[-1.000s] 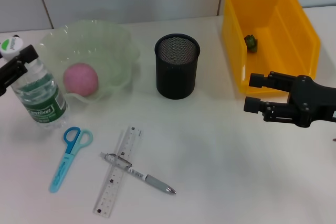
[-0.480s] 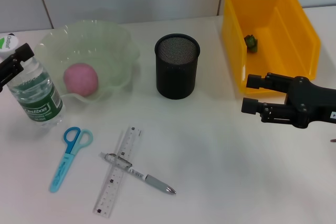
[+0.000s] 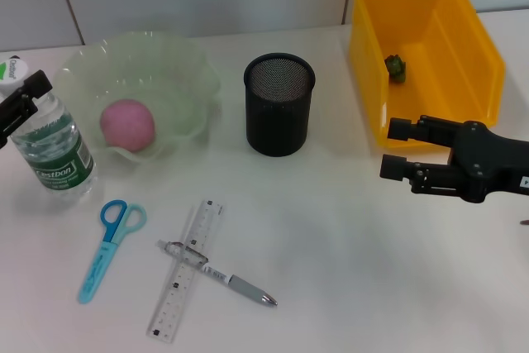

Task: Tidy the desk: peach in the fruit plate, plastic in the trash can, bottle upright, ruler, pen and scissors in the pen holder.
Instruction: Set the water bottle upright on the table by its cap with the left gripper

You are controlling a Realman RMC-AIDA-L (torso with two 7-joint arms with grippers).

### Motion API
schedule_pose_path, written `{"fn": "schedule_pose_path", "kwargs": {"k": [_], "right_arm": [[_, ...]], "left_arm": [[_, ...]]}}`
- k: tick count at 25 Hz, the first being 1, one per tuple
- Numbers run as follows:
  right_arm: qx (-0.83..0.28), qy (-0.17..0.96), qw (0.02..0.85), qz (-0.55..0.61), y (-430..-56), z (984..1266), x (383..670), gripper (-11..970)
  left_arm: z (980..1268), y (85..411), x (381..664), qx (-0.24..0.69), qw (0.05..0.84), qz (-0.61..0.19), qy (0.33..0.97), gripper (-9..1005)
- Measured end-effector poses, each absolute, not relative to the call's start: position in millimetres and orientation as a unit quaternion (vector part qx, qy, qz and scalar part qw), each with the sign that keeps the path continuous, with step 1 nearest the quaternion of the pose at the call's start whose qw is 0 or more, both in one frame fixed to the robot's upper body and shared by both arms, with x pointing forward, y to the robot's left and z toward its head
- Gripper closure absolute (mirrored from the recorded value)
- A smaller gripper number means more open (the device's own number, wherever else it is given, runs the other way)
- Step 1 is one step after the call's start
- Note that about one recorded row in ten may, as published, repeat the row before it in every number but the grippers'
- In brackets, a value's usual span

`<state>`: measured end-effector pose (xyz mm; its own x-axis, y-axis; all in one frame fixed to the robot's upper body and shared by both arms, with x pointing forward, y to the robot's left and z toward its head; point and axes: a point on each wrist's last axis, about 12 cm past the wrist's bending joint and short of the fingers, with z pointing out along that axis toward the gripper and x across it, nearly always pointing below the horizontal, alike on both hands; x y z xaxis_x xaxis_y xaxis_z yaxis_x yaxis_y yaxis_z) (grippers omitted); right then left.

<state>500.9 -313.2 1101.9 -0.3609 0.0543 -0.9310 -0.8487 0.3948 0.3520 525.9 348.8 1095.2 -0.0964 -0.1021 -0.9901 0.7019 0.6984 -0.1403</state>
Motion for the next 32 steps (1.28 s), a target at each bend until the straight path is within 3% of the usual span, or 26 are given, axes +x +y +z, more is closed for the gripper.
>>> {"fn": "schedule_pose_path", "kwargs": {"k": [32], "right_arm": [[-0.289, 0.679, 0.48, 0.475, -309.2, 1103.8, 504.3, 150]], "left_arm": [[1071.8, 332.7, 522.9, 0.2, 0.629, -0.299, 0.689, 499]]}}
